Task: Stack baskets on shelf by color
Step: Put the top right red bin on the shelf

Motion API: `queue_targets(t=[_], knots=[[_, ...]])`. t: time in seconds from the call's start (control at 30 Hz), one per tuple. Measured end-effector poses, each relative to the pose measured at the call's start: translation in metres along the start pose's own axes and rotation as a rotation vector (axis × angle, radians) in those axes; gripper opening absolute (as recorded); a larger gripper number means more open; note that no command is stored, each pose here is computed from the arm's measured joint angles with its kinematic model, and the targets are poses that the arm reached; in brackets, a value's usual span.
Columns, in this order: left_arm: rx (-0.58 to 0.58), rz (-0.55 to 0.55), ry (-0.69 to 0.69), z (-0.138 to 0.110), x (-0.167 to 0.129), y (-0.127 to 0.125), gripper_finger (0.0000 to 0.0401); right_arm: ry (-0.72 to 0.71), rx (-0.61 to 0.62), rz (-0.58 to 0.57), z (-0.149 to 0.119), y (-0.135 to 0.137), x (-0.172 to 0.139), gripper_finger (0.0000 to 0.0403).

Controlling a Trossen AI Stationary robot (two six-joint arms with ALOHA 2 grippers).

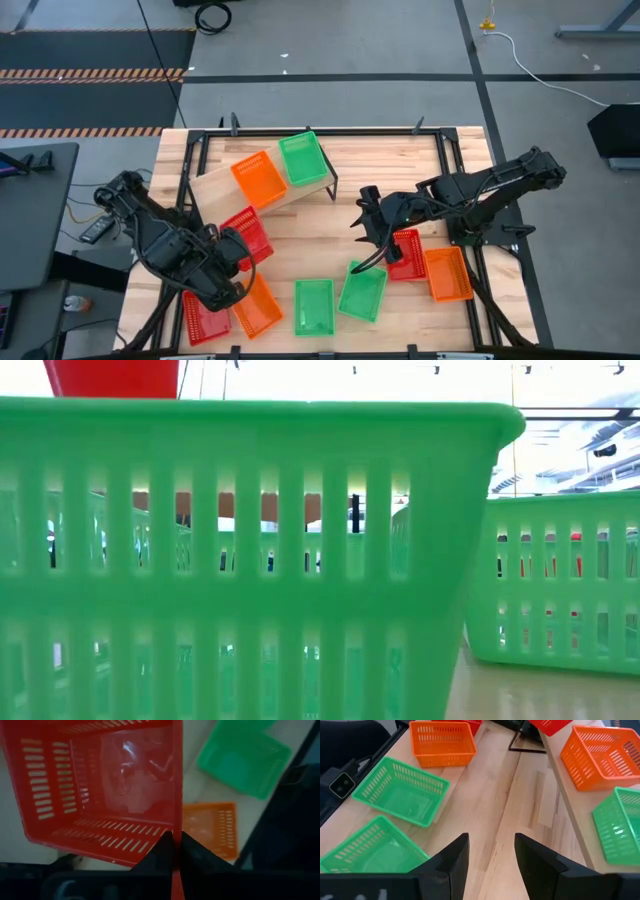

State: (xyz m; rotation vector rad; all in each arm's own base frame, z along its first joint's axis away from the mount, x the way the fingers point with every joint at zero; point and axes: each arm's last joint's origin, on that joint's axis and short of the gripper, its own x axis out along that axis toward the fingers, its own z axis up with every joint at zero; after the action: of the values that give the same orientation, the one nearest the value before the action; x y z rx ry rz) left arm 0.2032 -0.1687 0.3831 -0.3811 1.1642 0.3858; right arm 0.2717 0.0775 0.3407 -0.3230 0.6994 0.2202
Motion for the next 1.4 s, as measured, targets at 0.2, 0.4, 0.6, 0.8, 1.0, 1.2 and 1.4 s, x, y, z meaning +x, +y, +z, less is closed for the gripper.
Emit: queue_targets(t=[0.2, 0.4, 0.6, 0.8, 1.0, 1.2, 1.4], knots=[[-0.056, 0.027, 0.026, -0.002, 0.005, 0.023, 0.0015, -0.001, -0.005, -0.001, 0.0, 0.0, 0.0, 0.0165], [-0.089, 0.007, 0.034, -0.004, 0.0, 0.039, 0.0015, 0.0, -0.023, -0.001, 0.0, 0.0, 0.0, 0.0165], [-0.091, 0.02, 0.037, -0.003, 0.002, 0.056, 0.0015, 0.0, -0.033, -0.001, 0.0, 0.0, 0.0, 0.0165], [-0.08, 0.046, 0.072, -0.003, 0.011, 0.072, 0.0015, -0.01, -0.067, -0.003, 0.001, 0.0, 0.0, 0.0165], [-0.01, 0.076, 0.096, -0.003, 0.02, 0.077, 0.0019, -0.069, -0.119, -0.027, 0.007, -0.004, 0.0, 0.0165], [0.072, 0.102, 0.131, -0.005, 0.031, 0.079, 0.0034, -0.097, -0.136, -0.097, 0.009, -0.016, 0.001, 0.0165], [0.073, 0.128, 0.143, -0.006, 0.037, 0.091, 0.0036, -0.13, -0.11, -0.177, 0.011, -0.034, 0.001, 0.0165]])
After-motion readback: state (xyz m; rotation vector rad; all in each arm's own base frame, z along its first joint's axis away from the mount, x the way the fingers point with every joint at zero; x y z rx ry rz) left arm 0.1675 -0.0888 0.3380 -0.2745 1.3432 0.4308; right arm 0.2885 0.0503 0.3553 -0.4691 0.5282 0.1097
